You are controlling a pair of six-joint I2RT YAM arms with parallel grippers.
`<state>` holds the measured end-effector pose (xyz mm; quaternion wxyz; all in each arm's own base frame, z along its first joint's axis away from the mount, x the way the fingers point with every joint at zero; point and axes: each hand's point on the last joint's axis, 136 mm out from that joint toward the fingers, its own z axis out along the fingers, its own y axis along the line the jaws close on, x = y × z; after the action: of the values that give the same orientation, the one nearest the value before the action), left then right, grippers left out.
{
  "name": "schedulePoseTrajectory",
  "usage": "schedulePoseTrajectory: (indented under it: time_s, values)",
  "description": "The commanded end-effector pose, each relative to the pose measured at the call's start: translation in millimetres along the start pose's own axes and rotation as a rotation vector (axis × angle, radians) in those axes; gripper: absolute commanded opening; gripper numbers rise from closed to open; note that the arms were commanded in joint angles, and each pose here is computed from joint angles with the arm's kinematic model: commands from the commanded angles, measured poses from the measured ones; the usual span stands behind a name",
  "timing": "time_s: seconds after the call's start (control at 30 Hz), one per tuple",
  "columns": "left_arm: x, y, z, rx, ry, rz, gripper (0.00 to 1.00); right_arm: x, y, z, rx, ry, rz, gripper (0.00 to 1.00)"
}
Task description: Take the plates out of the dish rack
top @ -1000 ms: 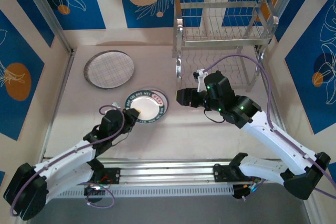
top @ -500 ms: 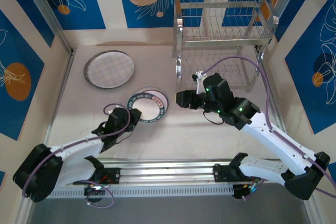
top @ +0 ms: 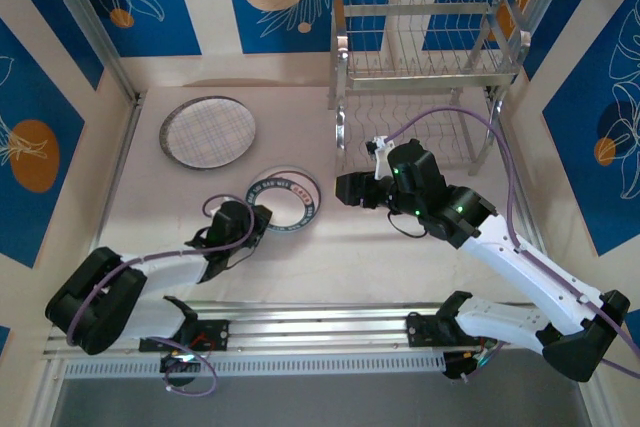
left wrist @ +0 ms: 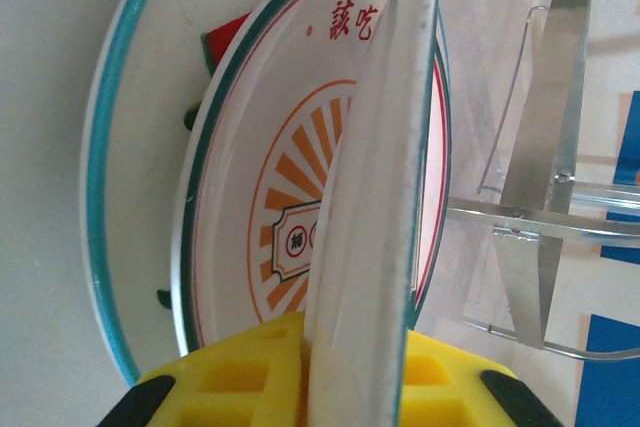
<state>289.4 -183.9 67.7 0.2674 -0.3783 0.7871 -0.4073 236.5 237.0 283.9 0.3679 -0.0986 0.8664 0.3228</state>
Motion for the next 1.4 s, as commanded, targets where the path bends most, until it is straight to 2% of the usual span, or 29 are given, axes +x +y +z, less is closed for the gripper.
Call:
schedulePoseTrajectory:
  time_s: [0.0, 0.67, 1.03, 1.27, 1.37]
  values:
    - [-4, -36, 4, 0.11, 0.003, -0.009, 0.15, -3, 2, -3, -0.006, -0.024, -0.019, 0.61]
    - [1, -33, 29, 0.085, 0.063, -0.01, 0.16, -6, -1, 0, -0.006, -0.02, -0.007, 0.61]
    - [5, -23, 28, 0.035, 0.086, -0.013, 0.35, -6, -3, 0, -0.007, -0.018, 0.002, 0.61]
    - [5, -26, 24, -0.007, 0.106, -0.008, 0.57, -7, -3, -1, -0.006, -0.019, 0.009, 0.61]
    - [6, -26, 21, -0.041, 0.119, -0.003, 0.61, -7, -3, -1, -0.006, -0.018, 0.009, 0.61]
